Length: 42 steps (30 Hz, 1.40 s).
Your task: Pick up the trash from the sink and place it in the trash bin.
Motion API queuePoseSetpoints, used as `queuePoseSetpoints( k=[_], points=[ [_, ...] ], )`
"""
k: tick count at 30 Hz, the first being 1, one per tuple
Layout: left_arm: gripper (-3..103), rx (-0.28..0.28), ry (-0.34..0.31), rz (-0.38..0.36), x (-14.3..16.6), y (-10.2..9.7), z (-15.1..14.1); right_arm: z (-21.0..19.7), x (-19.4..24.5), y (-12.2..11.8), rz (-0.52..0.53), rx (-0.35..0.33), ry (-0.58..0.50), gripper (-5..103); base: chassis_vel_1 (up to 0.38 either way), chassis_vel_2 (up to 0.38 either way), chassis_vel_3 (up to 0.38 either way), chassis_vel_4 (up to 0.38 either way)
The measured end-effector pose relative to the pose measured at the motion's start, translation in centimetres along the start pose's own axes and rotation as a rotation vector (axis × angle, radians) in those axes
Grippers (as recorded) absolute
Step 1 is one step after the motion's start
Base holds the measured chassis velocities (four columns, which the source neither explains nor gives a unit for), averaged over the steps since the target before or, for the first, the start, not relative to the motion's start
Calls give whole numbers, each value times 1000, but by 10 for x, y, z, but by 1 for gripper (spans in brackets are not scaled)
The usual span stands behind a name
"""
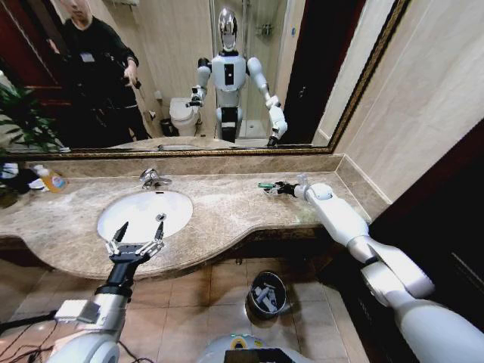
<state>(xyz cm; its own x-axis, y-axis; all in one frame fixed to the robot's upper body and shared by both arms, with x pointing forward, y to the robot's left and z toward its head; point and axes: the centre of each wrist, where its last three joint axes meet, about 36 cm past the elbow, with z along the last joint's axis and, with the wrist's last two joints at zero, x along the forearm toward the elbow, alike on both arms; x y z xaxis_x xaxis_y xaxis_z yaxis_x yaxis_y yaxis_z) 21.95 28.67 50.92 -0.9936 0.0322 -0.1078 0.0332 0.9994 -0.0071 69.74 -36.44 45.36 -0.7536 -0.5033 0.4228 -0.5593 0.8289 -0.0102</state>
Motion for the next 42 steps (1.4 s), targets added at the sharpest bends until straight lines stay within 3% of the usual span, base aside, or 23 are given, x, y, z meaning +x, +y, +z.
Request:
queuePoseSetpoints(
  k=[9, 13, 15, 16, 31, 35, 36, 38, 41, 42],
  points=[
    [100, 0, 0, 0, 0, 0, 0, 5, 3, -3, 11, -5, -4, 58, 0, 0, 0, 0],
    [100, 0, 0, 0, 0, 0, 0, 7, 3, 2, 14, 1, -13, 47, 0, 0, 0, 0],
    [100, 0, 0, 0, 0, 0, 0, 9, 2, 4, 14, 5, -16, 47, 0, 0, 0, 0],
    [100, 0, 0, 0, 0, 0, 0, 9, 2, 5, 13, 7, -17, 39, 0, 0, 0, 0],
    [100, 0, 0, 0, 0, 0, 0, 6, 22, 22, 12, 31, -58, 2, 0, 0, 0, 0],
    [100, 0, 0, 0, 0, 0, 0, 11, 29, 27, 11, 44, -58, 0, 0, 0, 0, 0],
    [100, 0, 0, 0, 0, 0, 0, 11, 30, 27, 12, 46, -61, 5, 0, 0, 0, 0],
    [100, 0, 0, 0, 0, 0, 0, 9, 30, 27, 13, 48, -64, 5, 0, 0, 0, 0],
    [100, 0, 0, 0, 0, 0, 0, -5, 27, 22, 4, 76, -90, 21, 0, 0, 0, 0],
    [100, 0, 0, 0, 0, 0, 0, -5, 27, 22, 4, 76, -90, 21, 0, 0, 0, 0]
  ],
)
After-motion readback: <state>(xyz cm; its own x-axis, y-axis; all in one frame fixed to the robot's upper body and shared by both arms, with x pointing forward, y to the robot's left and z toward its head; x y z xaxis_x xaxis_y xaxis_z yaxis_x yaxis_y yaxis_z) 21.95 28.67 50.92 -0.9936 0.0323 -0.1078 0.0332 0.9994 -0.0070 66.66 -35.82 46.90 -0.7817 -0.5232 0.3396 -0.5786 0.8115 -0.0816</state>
